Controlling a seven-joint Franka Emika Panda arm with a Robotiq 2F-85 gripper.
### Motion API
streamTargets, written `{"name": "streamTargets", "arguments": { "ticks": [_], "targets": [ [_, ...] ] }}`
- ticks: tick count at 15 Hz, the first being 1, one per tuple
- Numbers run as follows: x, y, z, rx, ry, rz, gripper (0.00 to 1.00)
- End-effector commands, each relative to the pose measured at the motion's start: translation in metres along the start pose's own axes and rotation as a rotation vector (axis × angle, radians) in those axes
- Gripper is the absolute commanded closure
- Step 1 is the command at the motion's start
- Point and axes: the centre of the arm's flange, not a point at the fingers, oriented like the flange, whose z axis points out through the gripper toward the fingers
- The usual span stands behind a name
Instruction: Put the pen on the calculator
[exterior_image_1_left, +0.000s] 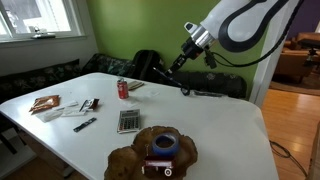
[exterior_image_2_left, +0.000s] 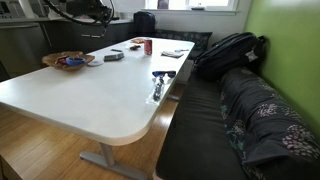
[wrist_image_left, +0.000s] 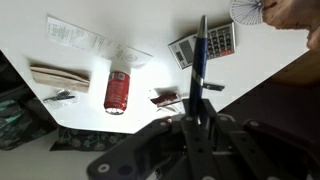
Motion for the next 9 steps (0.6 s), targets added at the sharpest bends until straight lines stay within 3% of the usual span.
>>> {"name": "streamTargets", "arguments": {
  "ticks": [1, 2, 3, 6, 9],
  "targets": [
    [0.0, 0.004, 0.002, 0.004, 0.007, 0.0, 0.88],
    [-0.002, 0.009, 0.004, 0.008, 0.009, 0.002, 0.88],
    [-0.004, 0.012, 0.006, 0.011, 0.01, 0.004, 0.97],
    [0.033, 0.026, 0.079, 0.155, -0.075, -0.083, 0.97],
    [0.06, 0.027, 0.117, 0.236, -0.167, -0.182, 0.97]
  ]
}}
